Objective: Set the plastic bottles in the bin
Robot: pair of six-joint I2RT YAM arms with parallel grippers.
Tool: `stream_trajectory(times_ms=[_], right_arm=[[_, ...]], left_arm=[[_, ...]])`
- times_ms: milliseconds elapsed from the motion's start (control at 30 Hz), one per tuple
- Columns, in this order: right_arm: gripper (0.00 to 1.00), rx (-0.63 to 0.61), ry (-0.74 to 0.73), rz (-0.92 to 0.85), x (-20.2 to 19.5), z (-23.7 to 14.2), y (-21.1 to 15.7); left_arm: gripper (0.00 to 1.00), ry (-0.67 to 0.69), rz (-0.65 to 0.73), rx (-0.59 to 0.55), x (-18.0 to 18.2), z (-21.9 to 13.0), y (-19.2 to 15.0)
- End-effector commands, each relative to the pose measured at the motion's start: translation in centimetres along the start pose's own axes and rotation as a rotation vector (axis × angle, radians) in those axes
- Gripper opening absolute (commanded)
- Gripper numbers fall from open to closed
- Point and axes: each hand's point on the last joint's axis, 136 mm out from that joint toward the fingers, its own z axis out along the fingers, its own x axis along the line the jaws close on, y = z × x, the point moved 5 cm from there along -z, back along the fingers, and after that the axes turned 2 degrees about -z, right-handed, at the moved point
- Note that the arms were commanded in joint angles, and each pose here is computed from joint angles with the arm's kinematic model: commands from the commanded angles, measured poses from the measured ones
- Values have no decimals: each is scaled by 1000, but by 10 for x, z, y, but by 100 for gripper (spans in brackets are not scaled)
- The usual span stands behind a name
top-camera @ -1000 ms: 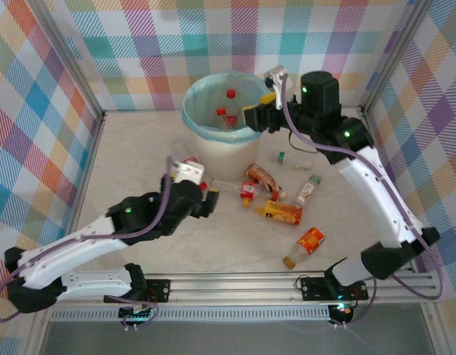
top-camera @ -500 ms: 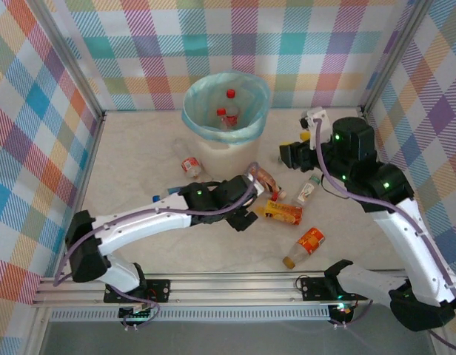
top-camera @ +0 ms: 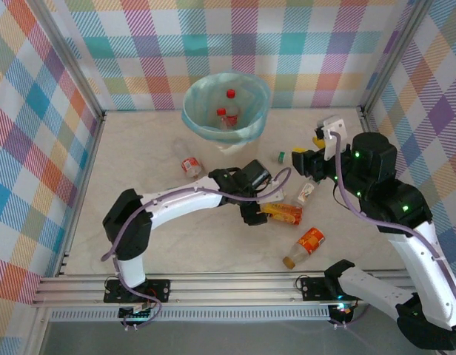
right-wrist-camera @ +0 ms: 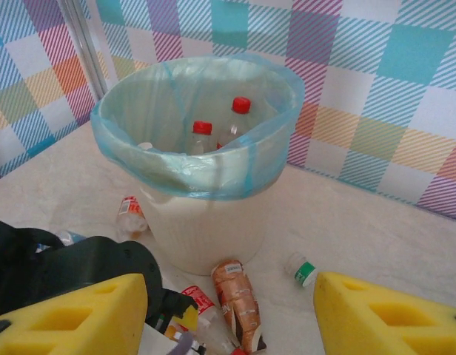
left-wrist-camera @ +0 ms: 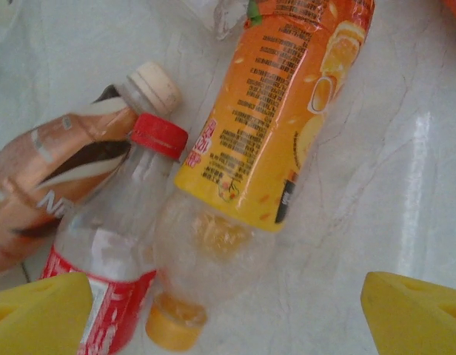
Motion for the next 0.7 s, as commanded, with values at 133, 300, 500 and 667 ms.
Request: stream_trajectory(times_ms=[133,300,500,667], right_arm=[[62,-39,-14,-39,-2,-5,6],[62,-44,-14,-42,-2,-7,7],[62,-41,-13,-41,-2,-6,6],[62,-45,-11,-35,-2,-6,7]], left_arm=[[94,-82,76,-16,12,32,3],[94,-102,76,37,10,48,-8],[92,-133,60,70,1,54,-23],[88,-134,50,67,-2,53,-27]])
